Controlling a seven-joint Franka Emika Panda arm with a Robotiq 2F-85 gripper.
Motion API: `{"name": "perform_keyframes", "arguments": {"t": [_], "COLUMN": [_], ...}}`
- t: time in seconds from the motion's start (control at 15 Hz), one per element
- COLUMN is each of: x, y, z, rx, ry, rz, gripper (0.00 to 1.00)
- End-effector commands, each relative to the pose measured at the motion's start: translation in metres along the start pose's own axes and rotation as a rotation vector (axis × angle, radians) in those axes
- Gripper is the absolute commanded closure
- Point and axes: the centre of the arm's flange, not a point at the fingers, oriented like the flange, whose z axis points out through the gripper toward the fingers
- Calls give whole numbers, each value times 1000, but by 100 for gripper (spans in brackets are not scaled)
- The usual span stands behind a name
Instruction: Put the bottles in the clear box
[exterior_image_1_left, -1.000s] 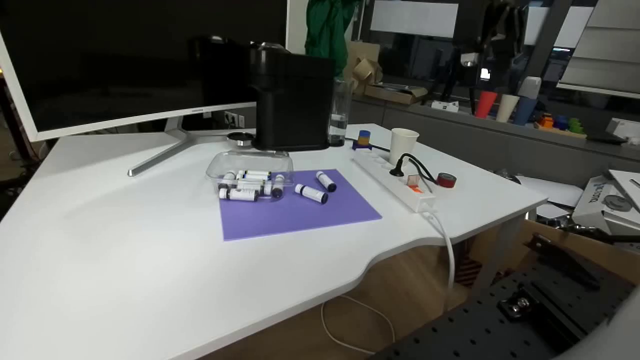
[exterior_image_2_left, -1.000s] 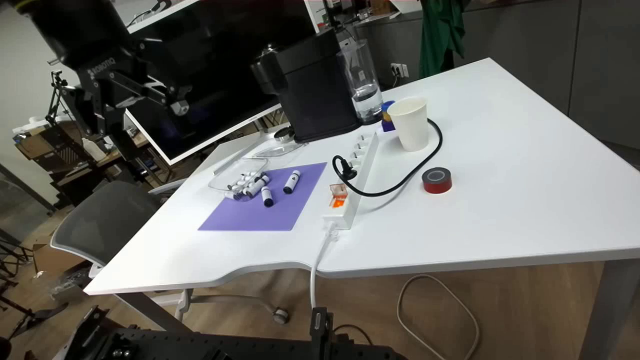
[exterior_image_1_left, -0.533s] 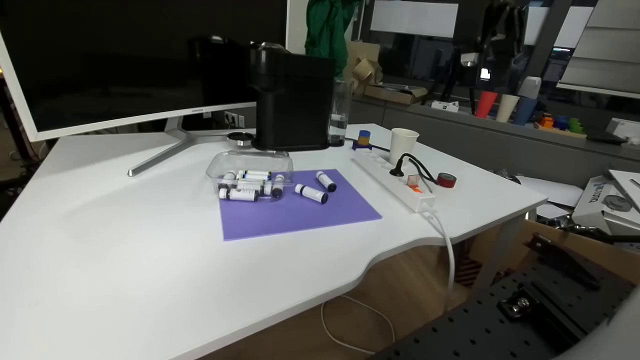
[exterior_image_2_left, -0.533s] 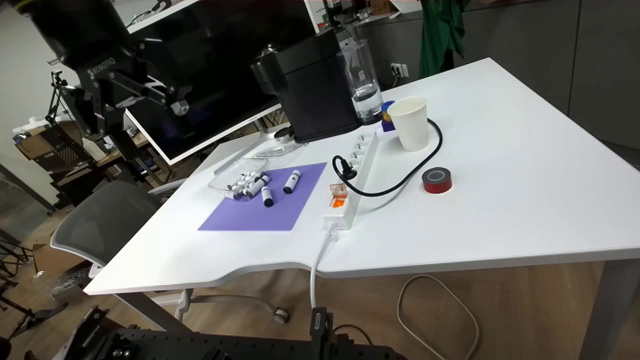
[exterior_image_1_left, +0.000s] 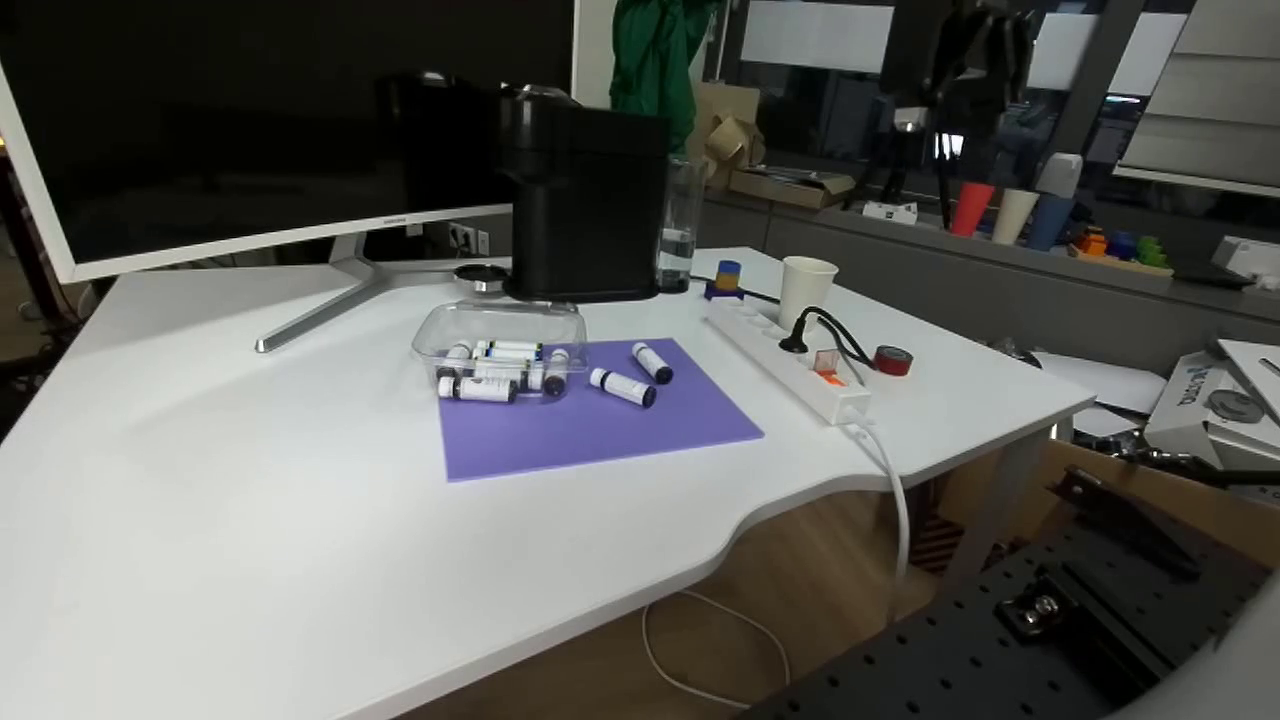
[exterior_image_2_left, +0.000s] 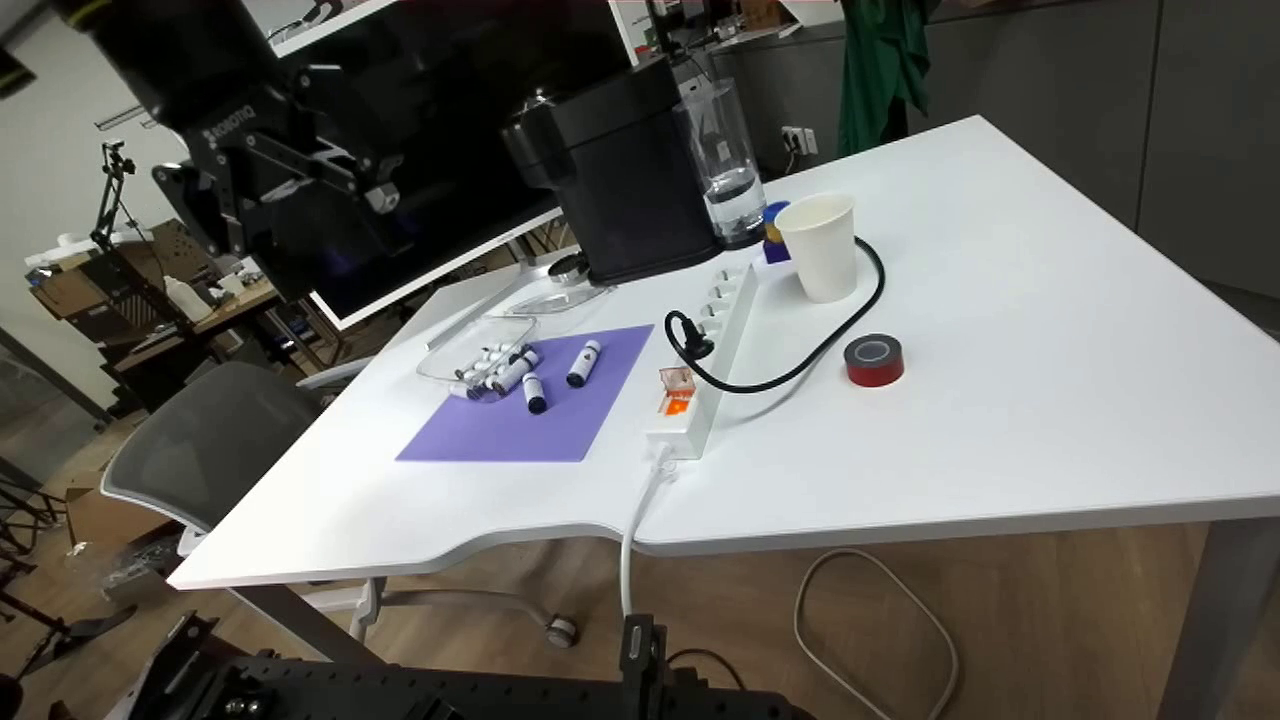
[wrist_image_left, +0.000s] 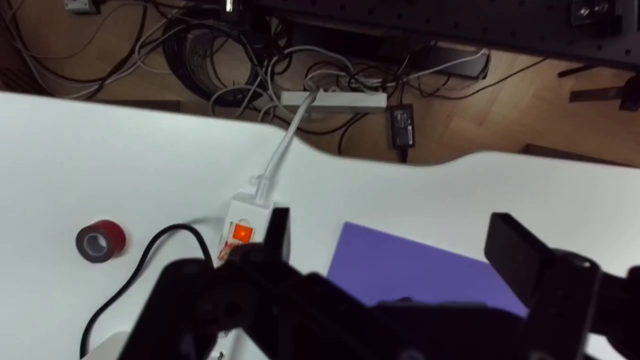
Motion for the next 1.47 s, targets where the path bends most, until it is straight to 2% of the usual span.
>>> {"name": "perform_keyframes", "arguments": {"t": [0.0, 0.2, 0.4, 0.73, 0.8, 0.93, 1.27, 1.4], "x": [57, 105, 153, 219, 179, 189, 189, 207], "y": [10, 6, -2, 5, -7, -6, -4, 4], "z": [-2, 3, 15, 53, 47, 61, 53, 62], "rx": [-66, -112, -119, -88, -98, -95, -94, -45], "ry": [55, 99, 108, 38, 74, 56, 74, 50], "rz": [55, 40, 38, -5, -16, -21, -3, 10], "gripper": [0, 0, 0, 0, 0, 0, 0, 0]}}
